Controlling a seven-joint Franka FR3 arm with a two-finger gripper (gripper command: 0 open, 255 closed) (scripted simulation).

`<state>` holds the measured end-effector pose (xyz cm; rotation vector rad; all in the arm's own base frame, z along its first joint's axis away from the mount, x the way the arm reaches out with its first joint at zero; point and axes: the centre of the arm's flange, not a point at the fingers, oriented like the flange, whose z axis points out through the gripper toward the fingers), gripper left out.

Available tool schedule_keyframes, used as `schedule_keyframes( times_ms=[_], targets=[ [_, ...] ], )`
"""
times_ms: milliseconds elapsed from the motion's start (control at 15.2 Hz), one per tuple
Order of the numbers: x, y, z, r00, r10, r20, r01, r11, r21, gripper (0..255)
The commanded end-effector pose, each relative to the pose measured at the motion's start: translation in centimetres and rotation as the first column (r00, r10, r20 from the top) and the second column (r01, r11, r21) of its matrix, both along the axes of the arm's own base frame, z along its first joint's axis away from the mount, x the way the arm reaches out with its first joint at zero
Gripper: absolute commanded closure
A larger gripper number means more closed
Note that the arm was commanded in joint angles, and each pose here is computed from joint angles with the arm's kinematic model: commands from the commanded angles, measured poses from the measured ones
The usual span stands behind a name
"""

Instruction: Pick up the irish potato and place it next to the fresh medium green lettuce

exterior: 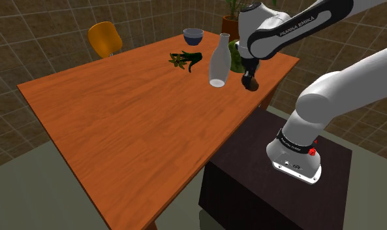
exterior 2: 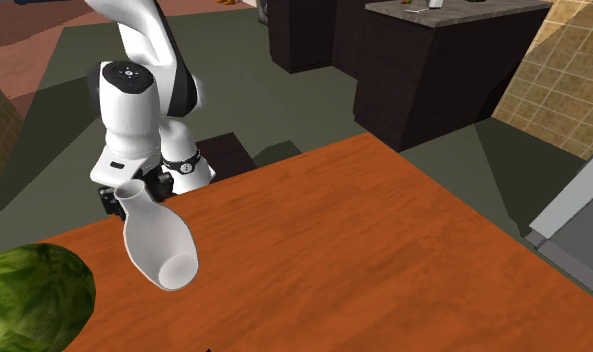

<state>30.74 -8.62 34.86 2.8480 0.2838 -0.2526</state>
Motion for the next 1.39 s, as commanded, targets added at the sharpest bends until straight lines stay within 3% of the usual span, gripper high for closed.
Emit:
schedule_keyframes(
  times_ms=[0, 528, 594, 924, 1188, 1320],
  targets=[
    [0.1, 0.1, -1.1, 1.000, 0.000, 0.001, 0.000, 1.000, 0.000, 255],
    [0.1, 0.1, -1.7, 1.000, 0.000, 0.001, 0.000, 1.000, 0.000, 255],
    [0.1, 0.1, -1.7, 1.000, 0.000, 0.001, 0.000, 1.000, 0.000, 0],
    [0.1, 0.1, -1.7, 1.000, 0.000, 0.001, 0.000, 1.000, 0.000, 0],
    [0.8, 1.5, 3.0, 1.000, 0.000, 0.001, 0.000, 1.000, 0.000, 0],
    [0.8, 1.5, 3.0, 1.000, 0.000, 0.001, 0.000, 1.000, 0.000, 0]
  ],
)
